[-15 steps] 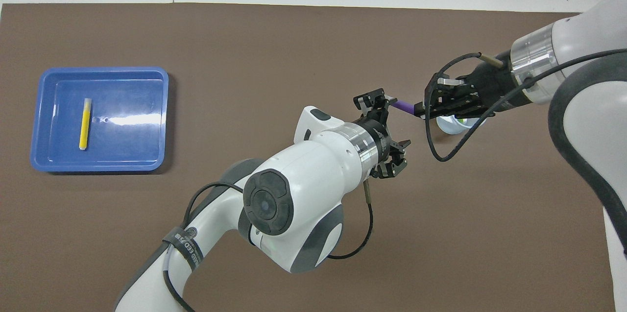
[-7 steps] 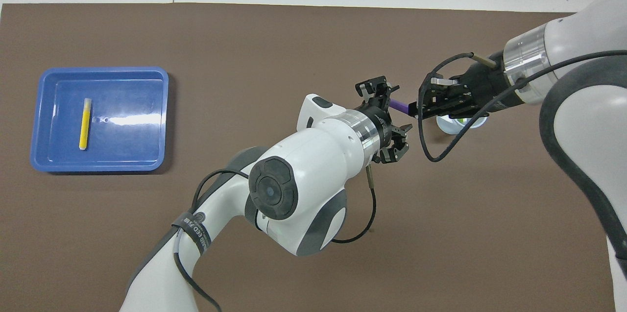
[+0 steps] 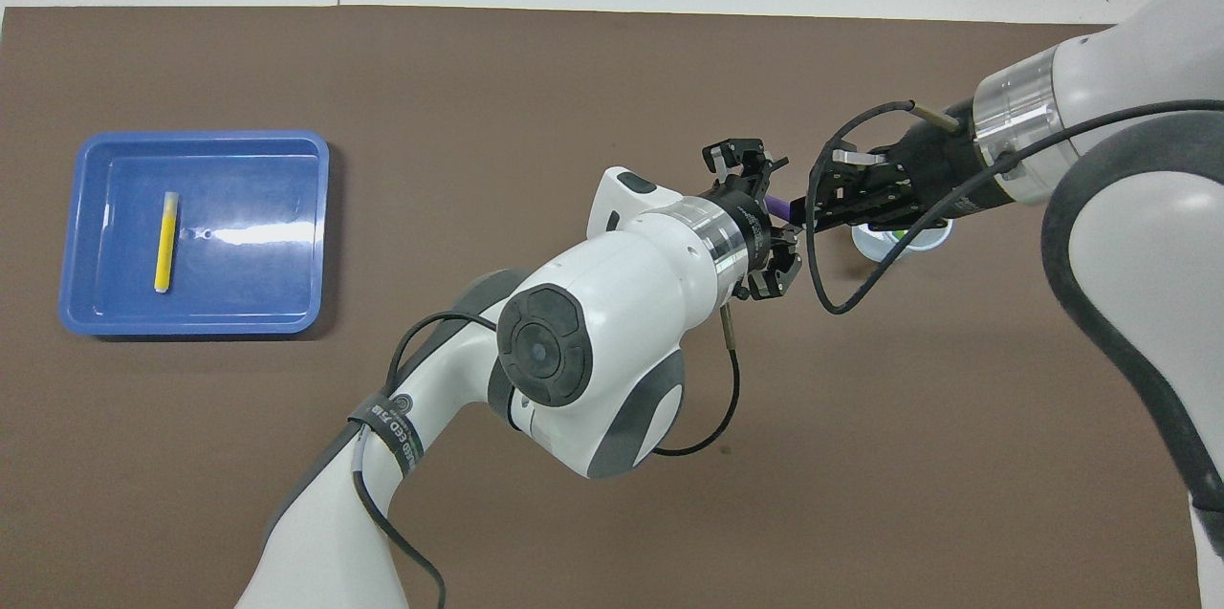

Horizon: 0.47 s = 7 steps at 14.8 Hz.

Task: Right arm passes pens to left for tray arrangement
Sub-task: 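Close the left gripper on the purple pen held by the right gripper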

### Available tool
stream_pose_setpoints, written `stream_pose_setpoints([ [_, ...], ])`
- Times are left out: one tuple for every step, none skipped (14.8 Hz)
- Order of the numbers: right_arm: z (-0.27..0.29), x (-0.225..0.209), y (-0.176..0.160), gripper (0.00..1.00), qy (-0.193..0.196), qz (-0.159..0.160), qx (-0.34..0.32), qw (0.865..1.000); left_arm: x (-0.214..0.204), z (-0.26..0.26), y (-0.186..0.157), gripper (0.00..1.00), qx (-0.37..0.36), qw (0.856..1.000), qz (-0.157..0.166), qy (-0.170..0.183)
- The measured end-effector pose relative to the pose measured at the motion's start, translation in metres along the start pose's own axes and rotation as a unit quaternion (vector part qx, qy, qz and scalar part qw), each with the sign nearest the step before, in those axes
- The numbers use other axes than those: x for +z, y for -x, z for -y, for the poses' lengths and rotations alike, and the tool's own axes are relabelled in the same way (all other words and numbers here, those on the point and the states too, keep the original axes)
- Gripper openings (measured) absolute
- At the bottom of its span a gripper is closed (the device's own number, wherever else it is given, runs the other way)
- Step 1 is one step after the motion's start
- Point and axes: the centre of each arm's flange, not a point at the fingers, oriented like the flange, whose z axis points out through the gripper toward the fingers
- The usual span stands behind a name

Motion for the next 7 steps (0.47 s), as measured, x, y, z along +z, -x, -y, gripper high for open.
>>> stream_pose_setpoints([
  [0.0, 0.0, 0.0, 0.17, 0.0, 0.0, 0.0, 1.0, 0.0007, -0.0002, -0.0009, 0.64, 0.004, 1.0, -0.006, -0.003],
  [0.0, 0.0, 0.0, 0.17, 0.0, 0.0, 0.0, 1.0, 0.0008, -0.0013, -0.0018, 0.64, 0.005, 1.0, -0.01, -0.006],
  [0.0, 0.0, 0.0, 0.17, 0.0, 0.0, 0.0, 1.0, 0.0004, -0.0029, -0.0025, 0.64, 0.006, 1.0, -0.012, -0.006],
  [0.0, 0.0, -0.0001, 0.17, 0.0, 0.0, 0.0, 1.0, 0.0001, -0.0045, -0.0032, 0.64, 0.006, 1.0, -0.014, -0.007],
  [0.0, 0.0, -0.0001, 0.17, 0.0, 0.0, 0.0, 1.0, 0.0002, -0.0053, -0.004, 0.64, 0.006, 1.0, -0.016, -0.009],
  [0.0, 0.0, -0.0001, 0.17, 0.0, 0.0, 0.0, 1.0, 0.0008, -0.0052, -0.0049, 0.64, 0.006, 1.0, -0.021, -0.014],
  [0.0, 0.0, -0.0001, 0.17, 0.0, 0.0, 0.0, 1.0, 0.0015, -0.005, -0.0057, 0.63, 0.007, 0.999, -0.026, -0.02],
])
